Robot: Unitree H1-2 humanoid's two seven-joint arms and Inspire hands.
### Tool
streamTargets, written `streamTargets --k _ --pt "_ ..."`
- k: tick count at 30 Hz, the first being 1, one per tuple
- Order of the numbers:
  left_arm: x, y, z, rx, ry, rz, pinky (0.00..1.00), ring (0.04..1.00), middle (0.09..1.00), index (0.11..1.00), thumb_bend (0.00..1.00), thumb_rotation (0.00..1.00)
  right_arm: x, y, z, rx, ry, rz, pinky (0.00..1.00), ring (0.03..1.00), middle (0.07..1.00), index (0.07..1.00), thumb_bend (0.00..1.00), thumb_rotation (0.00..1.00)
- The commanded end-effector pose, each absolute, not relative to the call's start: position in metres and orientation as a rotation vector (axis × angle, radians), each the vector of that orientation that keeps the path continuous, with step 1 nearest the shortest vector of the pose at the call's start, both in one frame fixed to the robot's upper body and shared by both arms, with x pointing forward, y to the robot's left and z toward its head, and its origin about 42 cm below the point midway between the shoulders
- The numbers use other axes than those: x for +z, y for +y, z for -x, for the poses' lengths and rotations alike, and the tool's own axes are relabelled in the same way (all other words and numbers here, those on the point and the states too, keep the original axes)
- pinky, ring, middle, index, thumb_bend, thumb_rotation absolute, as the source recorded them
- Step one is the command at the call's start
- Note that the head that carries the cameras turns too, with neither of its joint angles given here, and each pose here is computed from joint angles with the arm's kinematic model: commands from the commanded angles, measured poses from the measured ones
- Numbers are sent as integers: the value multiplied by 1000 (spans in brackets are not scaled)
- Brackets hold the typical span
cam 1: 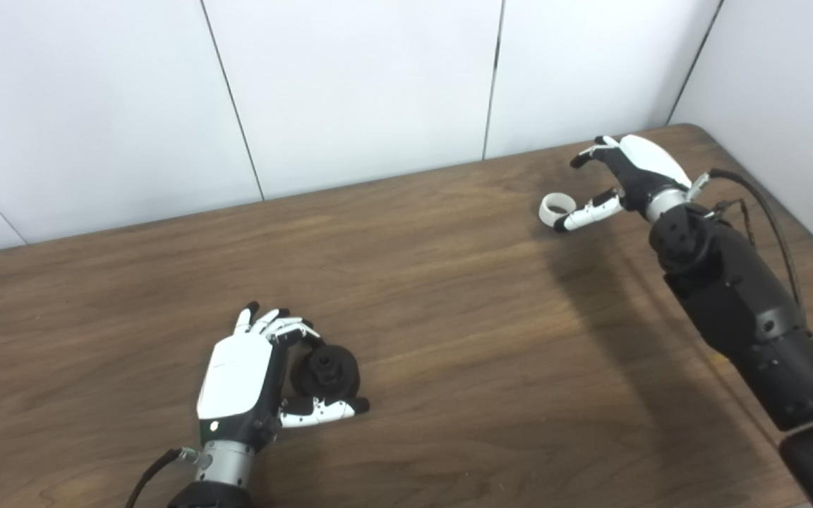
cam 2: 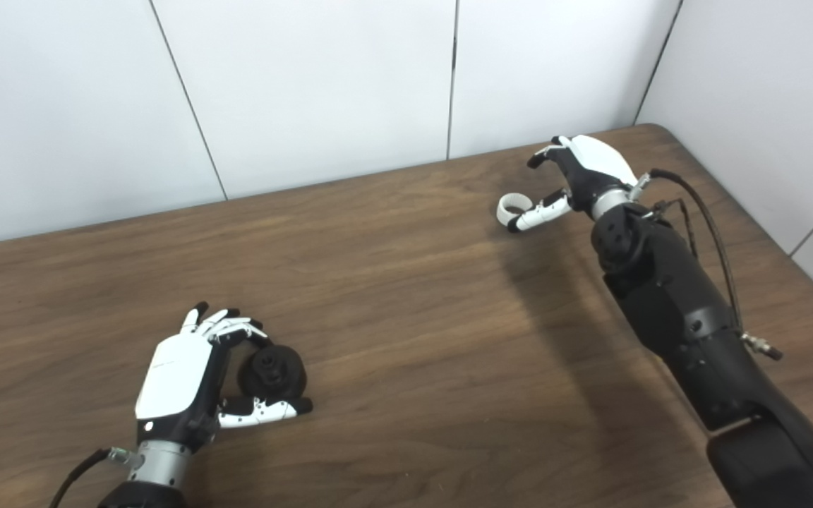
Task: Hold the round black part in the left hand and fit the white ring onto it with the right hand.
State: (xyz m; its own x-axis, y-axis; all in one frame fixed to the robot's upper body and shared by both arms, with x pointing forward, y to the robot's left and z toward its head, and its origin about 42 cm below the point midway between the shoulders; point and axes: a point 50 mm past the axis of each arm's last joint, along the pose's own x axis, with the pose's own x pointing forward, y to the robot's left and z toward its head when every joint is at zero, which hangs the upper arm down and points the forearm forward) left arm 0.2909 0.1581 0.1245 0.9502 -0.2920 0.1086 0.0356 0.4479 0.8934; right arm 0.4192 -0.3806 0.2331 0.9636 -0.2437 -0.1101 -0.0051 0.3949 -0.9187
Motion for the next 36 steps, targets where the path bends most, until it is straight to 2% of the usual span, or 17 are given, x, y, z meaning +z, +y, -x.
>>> streamTargets --k 1,12,36 --pt "125 164 -289 -210 -256 -1114 1000 875 747 482 525 50 263 -381 -432 -212 181 1162 1000 1000 981 767 906 301" --pt "123 164 -285 -218 -251 -1111 1000 869 747 481 525 50 257 -372 -445 -171 231 1199 1000 1000 975 735 896 315" --pt "123 160 -280 -221 -227 -1098 1000 881 753 482 525 50 262 -368 -459 -142 265 1250 1000 1000 932 650 869 255"
